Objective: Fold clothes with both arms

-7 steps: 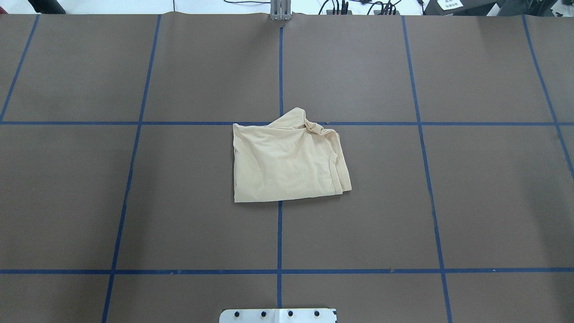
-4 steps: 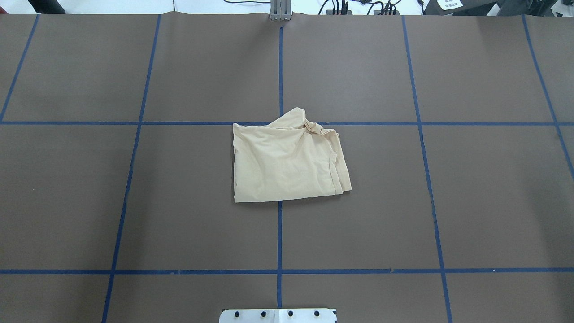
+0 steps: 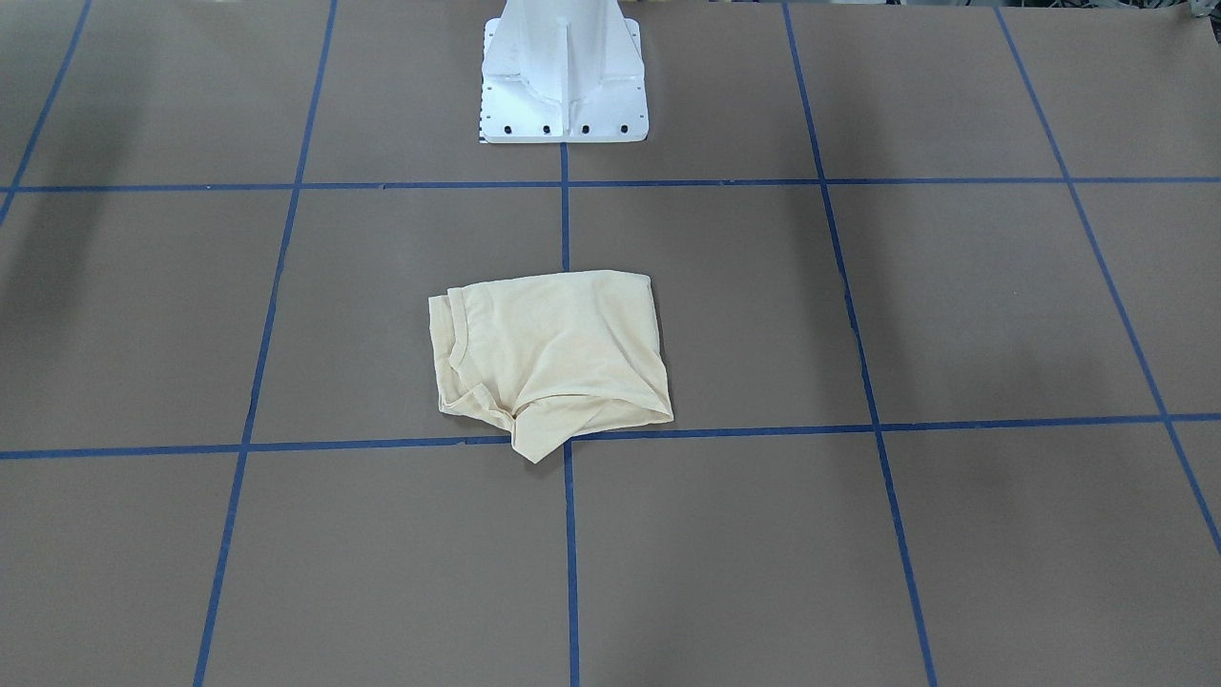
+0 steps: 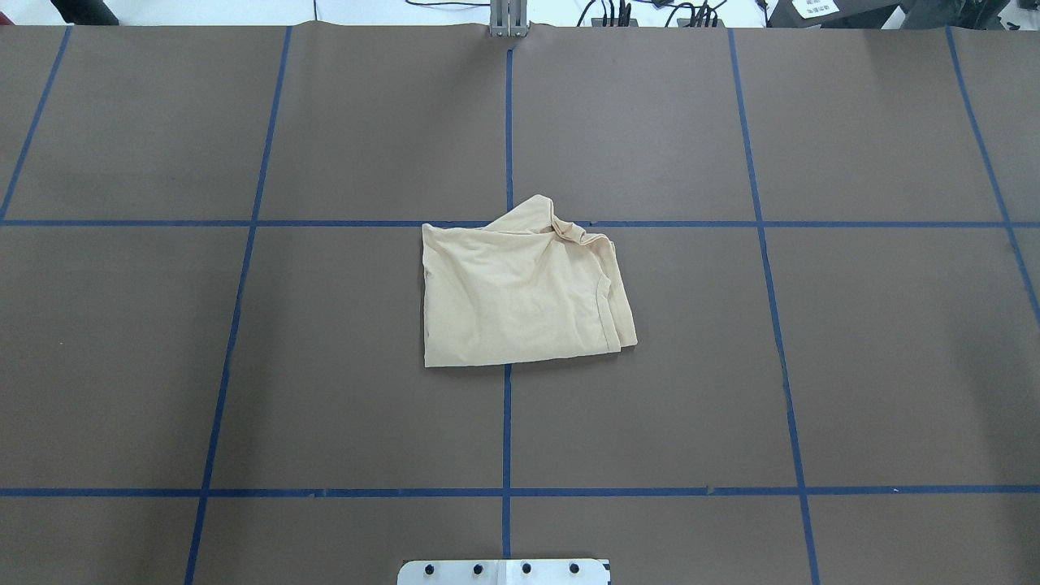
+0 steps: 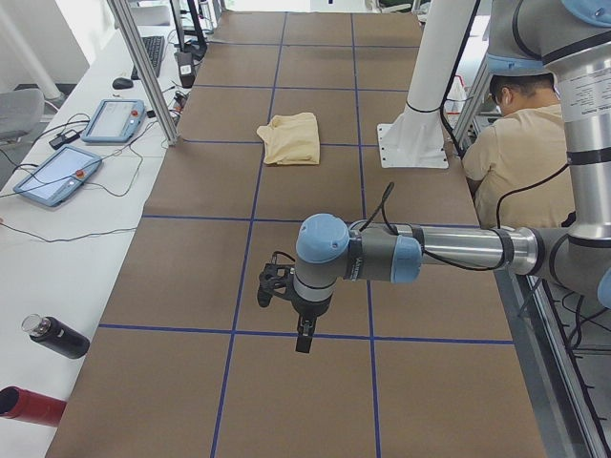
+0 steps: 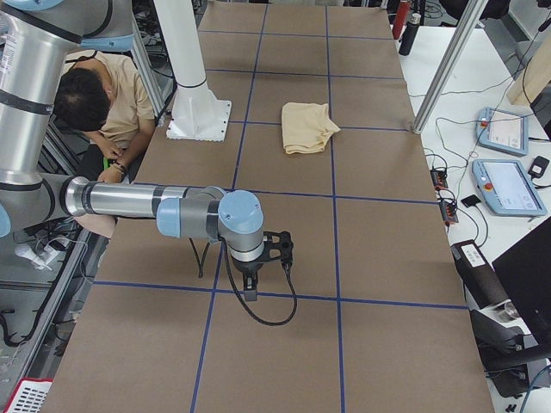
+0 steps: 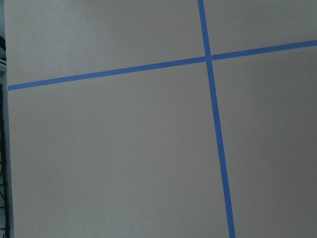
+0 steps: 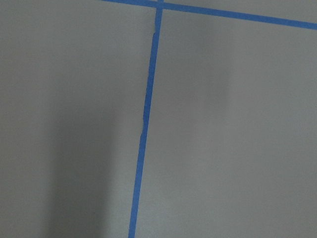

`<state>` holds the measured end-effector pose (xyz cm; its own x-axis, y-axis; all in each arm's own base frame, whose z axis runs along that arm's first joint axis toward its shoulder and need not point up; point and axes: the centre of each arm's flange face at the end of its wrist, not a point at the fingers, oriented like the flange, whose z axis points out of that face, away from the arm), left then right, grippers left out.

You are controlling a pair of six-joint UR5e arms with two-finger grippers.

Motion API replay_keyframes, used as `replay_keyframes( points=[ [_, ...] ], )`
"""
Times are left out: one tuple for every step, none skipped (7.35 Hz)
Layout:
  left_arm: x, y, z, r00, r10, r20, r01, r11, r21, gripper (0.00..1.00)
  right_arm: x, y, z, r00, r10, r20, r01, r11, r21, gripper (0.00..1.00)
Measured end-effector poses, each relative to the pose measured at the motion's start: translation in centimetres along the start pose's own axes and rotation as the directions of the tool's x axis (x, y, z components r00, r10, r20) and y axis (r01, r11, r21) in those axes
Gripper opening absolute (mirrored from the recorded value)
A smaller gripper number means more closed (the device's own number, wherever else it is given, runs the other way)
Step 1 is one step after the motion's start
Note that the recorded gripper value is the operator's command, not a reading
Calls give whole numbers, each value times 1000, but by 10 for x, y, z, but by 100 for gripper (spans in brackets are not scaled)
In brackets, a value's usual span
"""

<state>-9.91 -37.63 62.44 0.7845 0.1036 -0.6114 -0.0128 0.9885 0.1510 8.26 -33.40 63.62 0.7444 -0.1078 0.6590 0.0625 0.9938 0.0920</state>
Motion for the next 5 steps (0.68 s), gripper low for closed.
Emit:
replay_keyframes(
  points=[
    [2,-1,-1,1000,7,-3,-7,1000,5,100,0,0,0,1000,1,1,-1,1000,0,100],
    [4,-3,-3,1000,14,-5,-14,1000,12,100,1,0,1,1000,-1,3,1,1000,-2,100],
    [5,-4,-4,1000,18,-5,-18,1000,15,100,2,1,2,1000,-6,4,6,1000,-4,100],
    [6,-4,-4,1000,20,-6,-20,1000,17,100,2,1,3,1000,-10,5,10,1000,-5,100],
    [6,-5,-5,1000,21,-6,-21,1000,18,100,2,1,3,1000,-11,7,11,1000,-5,100]
  ],
)
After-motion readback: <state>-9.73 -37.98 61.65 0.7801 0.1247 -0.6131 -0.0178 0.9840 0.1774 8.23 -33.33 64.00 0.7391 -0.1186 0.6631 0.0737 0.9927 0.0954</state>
